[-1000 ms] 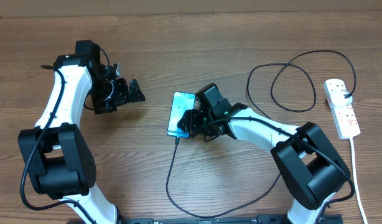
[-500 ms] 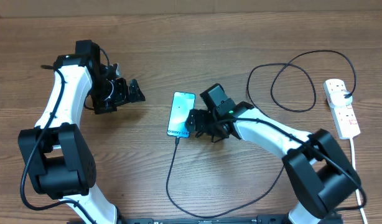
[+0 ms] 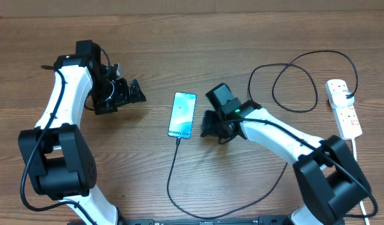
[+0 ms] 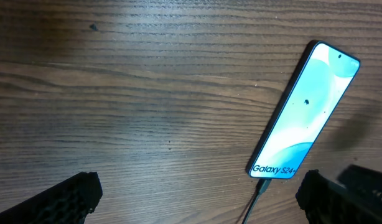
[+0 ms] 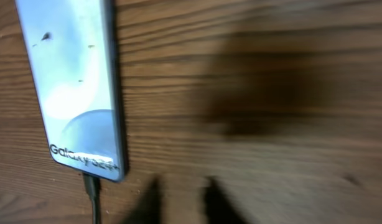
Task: Plug charger to phone and switch on socket
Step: 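Release the phone and move the right gripper to the power strip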
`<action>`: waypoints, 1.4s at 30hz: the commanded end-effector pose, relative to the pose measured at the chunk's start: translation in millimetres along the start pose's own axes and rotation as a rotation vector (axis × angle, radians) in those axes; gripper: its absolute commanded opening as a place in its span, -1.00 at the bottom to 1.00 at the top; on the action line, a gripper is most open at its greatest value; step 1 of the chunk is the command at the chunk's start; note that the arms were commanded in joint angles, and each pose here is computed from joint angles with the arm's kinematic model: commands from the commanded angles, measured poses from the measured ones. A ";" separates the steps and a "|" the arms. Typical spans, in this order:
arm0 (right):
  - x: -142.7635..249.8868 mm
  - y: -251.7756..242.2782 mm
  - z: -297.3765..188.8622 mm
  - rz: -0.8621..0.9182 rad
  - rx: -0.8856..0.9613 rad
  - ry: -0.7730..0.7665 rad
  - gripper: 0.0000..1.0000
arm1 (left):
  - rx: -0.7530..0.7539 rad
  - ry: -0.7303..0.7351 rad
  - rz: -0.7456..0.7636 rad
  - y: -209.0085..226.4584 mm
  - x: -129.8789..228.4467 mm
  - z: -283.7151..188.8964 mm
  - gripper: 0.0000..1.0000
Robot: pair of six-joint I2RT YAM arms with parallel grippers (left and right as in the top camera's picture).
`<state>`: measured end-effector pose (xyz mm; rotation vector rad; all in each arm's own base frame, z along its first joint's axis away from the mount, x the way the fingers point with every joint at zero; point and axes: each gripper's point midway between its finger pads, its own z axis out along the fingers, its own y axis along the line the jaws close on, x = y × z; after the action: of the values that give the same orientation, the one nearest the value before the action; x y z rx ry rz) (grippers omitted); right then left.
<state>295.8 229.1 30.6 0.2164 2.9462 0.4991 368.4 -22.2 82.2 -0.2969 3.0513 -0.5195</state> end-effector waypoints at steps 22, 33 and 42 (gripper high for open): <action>-71.6 -98.8 -222.3 0.318 0.161 -0.280 -0.93 | -0.003 -0.030 -0.008 -1.0 -2.9 -9.2 1.00; -86.5 -161.1 -226.3 0.414 0.397 -0.336 -0.38 | -0.003 -0.030 -0.008 -1.0 -2.9 -9.2 1.00; -88.4 -231.2 -236.6 0.596 0.474 -0.317 1.00 | -0.003 -0.030 -0.008 -1.0 -2.9 -9.2 1.00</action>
<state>315.2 -51.0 182.3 1.0636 2.6341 -0.1251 368.3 -22.3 82.2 -0.2970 3.0516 -0.5195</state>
